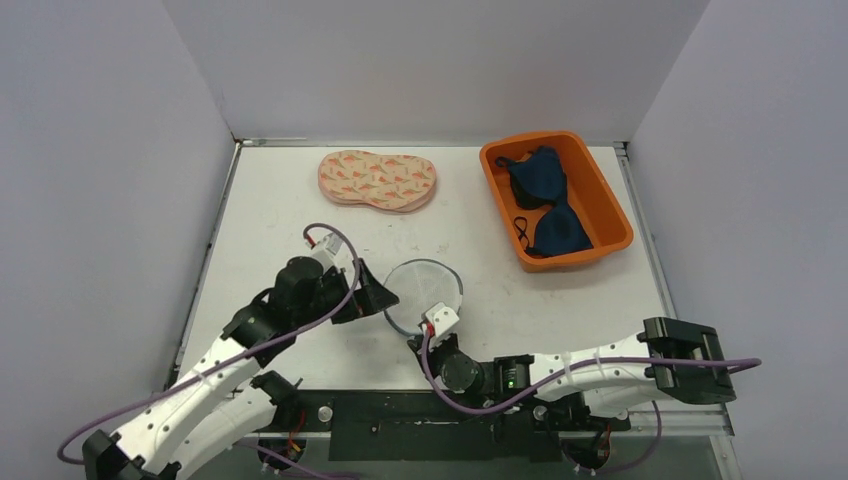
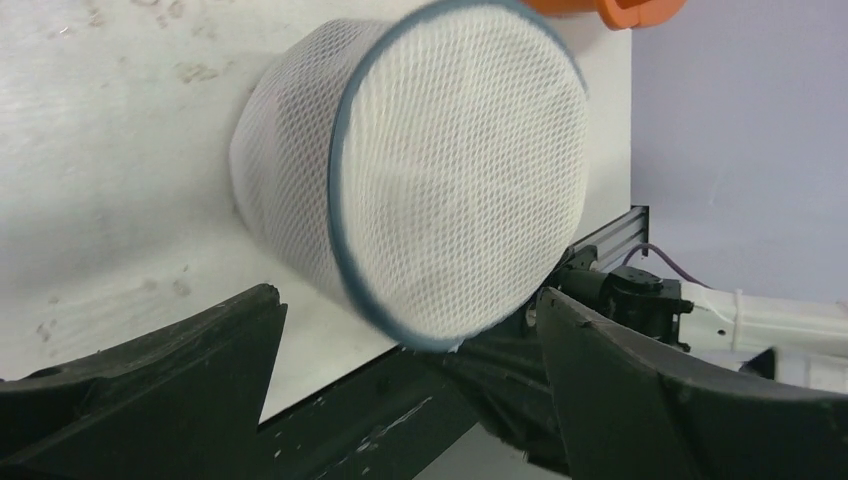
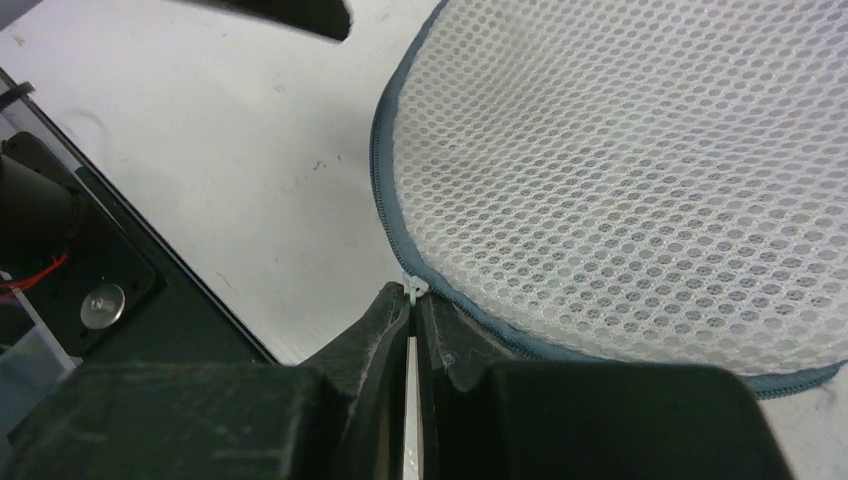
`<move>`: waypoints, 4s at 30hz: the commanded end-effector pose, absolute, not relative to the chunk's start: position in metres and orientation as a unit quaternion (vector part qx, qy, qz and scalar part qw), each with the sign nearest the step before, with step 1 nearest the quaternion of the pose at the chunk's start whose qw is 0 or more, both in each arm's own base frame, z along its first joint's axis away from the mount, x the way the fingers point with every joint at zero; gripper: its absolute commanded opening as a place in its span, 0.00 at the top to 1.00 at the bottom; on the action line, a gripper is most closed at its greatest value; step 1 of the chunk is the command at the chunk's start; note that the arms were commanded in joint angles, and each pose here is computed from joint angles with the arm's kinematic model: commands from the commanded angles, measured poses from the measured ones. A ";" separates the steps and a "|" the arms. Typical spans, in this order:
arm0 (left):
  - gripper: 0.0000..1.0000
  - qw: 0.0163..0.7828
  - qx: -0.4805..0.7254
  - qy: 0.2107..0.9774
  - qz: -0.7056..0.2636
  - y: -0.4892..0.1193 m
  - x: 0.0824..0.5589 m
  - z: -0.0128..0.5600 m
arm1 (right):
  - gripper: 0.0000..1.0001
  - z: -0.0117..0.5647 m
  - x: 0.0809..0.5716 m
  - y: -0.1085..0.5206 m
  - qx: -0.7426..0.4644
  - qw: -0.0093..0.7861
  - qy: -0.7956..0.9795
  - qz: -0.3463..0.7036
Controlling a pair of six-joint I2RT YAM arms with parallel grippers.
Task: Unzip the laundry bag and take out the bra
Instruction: Unzip the laundry bag at the center of the board.
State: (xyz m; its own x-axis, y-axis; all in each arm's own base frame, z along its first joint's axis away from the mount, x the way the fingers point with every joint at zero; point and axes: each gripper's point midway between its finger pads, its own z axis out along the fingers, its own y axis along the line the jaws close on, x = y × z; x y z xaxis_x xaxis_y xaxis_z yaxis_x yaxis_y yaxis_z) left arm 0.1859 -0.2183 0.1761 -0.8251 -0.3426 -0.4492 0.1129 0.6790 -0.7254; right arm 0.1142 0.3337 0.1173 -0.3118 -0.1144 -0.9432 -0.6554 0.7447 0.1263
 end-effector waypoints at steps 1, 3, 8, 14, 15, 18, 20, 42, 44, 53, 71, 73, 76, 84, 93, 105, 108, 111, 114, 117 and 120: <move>0.04 0.272 -0.109 0.900 -0.323 -0.171 0.153 0.138 | 0.95 0.154 0.118 0.372 -0.240 0.537 0.742 0.323; 0.04 0.267 -0.128 0.892 -0.341 -0.169 0.142 0.135 | 0.95 0.156 0.121 0.381 -0.245 0.536 0.739 0.327; 0.04 0.263 -0.186 0.848 -0.422 -0.184 0.143 0.146 | 0.95 0.156 0.118 0.400 -0.263 0.530 0.733 0.335; 0.04 0.268 -0.223 0.803 -0.483 -0.204 0.165 0.164 | 0.95 0.152 0.112 0.404 -0.274 0.522 0.734 0.338; 0.03 0.267 -0.221 0.807 -0.479 -0.206 0.167 0.162 | 0.95 0.152 0.112 0.402 -0.273 0.521 0.735 0.337; 0.12 0.261 -0.221 0.811 -0.475 -0.213 0.174 0.155 | 0.95 0.152 0.111 0.399 -0.272 0.520 0.736 0.336; 0.26 0.258 -0.220 0.807 -0.484 -0.219 0.178 0.152 | 0.95 0.151 0.110 0.397 -0.272 0.521 0.738 0.333; 1.00 0.278 -0.173 0.824 -0.462 -0.230 0.196 0.154 | 0.95 0.145 0.134 0.291 -0.185 0.549 0.775 0.251; 1.00 0.275 -0.161 0.826 -0.465 -0.234 0.196 0.155 | 0.95 0.148 0.135 0.283 -0.179 0.552 0.775 0.249; 0.84 0.267 -0.059 0.834 -0.479 -0.273 0.223 0.183 | 0.95 0.163 0.118 0.291 -0.201 0.558 0.756 0.278; 0.04 0.271 -0.093 0.891 -0.353 -0.186 0.161 0.140 | 0.95 0.162 0.121 0.368 -0.231 0.535 0.750 0.314; 0.04 0.269 -0.107 0.883 -0.368 -0.185 0.154 0.144 | 0.95 0.161 0.122 0.374 -0.235 0.532 0.749 0.317; 0.04 0.263 -0.132 0.865 -0.407 -0.189 0.149 0.151 | 0.95 0.159 0.121 0.382 -0.245 0.528 0.748 0.319; 0.04 0.256 -0.181 0.819 -0.481 -0.214 0.161 0.159 | 0.95 0.153 0.115 0.395 -0.265 0.519 0.745 0.326; 0.09 0.237 -0.160 0.839 -0.464 -0.239 0.163 0.140 | 0.95 0.153 0.115 0.398 -0.270 0.518 0.744 0.323; 0.92 0.286 -0.170 0.834 -0.440 -0.223 0.184 0.146 | 0.95 0.158 0.126 0.358 -0.242 0.532 0.760 0.286; 1.00 0.283 -0.169 0.838 -0.436 -0.220 0.189 0.145 | 0.95 0.162 0.131 0.343 -0.224 0.541 0.763 0.272; 1.00 0.283 -0.165 0.838 -0.436 -0.219 0.193 0.146 | 0.95 0.166 0.136 0.326 -0.206 0.548 0.768 0.261; 1.00 0.281 -0.159 0.842 -0.433 -0.218 0.195 0.145 | 0.95 0.170 0.138 0.310 -0.188 0.553 0.770 0.257; 0.98 0.280 -0.159 0.842 -0.434 -0.218 0.197 0.143 | 0.95 0.169 0.140 0.299 -0.179 0.556 0.772 0.252; 0.95 0.284 -0.154 0.839 -0.438 -0.220 0.201 0.145 | 0.95 0.166 0.140 0.293 -0.180 0.554 0.774 0.248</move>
